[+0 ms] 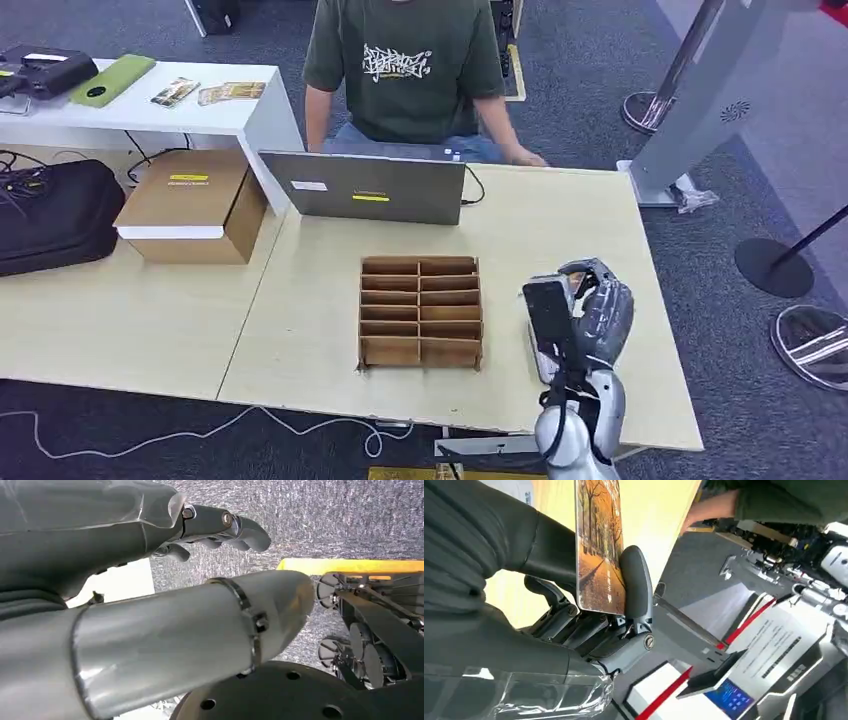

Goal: Pass the card to the sensor for recognition and then transmit it.

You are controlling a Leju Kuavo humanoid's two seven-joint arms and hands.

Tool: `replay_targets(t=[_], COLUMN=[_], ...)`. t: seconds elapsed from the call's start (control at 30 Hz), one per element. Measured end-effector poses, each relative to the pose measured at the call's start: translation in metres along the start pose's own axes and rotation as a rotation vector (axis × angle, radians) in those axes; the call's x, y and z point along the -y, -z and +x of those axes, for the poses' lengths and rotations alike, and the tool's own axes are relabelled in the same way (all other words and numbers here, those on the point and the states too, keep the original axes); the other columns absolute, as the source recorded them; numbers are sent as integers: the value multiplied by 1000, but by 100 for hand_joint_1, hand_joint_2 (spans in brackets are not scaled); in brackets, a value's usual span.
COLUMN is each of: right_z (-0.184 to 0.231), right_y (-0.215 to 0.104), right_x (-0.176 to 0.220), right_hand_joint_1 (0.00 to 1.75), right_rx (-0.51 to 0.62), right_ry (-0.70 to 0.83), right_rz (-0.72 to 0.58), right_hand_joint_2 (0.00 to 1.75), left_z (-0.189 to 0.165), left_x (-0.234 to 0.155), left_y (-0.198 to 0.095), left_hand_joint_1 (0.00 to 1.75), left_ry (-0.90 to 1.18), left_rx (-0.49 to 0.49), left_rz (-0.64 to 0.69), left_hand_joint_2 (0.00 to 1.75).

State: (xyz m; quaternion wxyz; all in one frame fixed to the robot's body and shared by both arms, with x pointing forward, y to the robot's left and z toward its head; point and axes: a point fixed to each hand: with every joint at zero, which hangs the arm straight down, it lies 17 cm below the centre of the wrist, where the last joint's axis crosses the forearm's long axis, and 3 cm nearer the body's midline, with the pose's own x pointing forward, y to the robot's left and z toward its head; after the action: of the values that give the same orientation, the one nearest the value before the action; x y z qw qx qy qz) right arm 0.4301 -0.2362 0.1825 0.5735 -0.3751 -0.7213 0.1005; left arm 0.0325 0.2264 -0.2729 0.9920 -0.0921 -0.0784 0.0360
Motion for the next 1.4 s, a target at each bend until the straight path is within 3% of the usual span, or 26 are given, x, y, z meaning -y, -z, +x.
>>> replay_targets(t=[0.27, 0.57, 0.7, 0.73, 0.93, 1.17, 1.4], right_z=[-7, 11, 13, 26, 46, 59, 72], right_y=[8, 62, 65, 98, 153, 197, 217], right_x=[14, 18, 18, 19, 17, 5, -4], right_hand_joint_1=[175, 175, 175, 175, 175, 175, 175], right_rx=[-27, -37, -38, -34, -43, -80, -87], right_ry=[48, 88, 89, 71, -10, -150, -193], right_rz=[-44, -98, -100, -118, -135, -114, -82], right_hand_joint_2=[175, 175, 175, 175, 175, 175, 175], left_z=[0, -1, -1, -1, 3, 6, 8], left_x=[0, 2, 2, 1, -6, -11, -13], left_y=[0, 0, 0, 0, 0, 1, 1], left_hand_joint_1=[0, 0, 0, 0, 0, 0, 0], left_ry=[8, 50, 53, 97, 187, 258, 283], left_rx=[-1, -11, -11, -15, -18, -20, -30], left_rz=[6, -7, -8, -12, 4, 16, 19], left_hand_joint_2=[0, 0, 0, 0, 0, 0, 0])
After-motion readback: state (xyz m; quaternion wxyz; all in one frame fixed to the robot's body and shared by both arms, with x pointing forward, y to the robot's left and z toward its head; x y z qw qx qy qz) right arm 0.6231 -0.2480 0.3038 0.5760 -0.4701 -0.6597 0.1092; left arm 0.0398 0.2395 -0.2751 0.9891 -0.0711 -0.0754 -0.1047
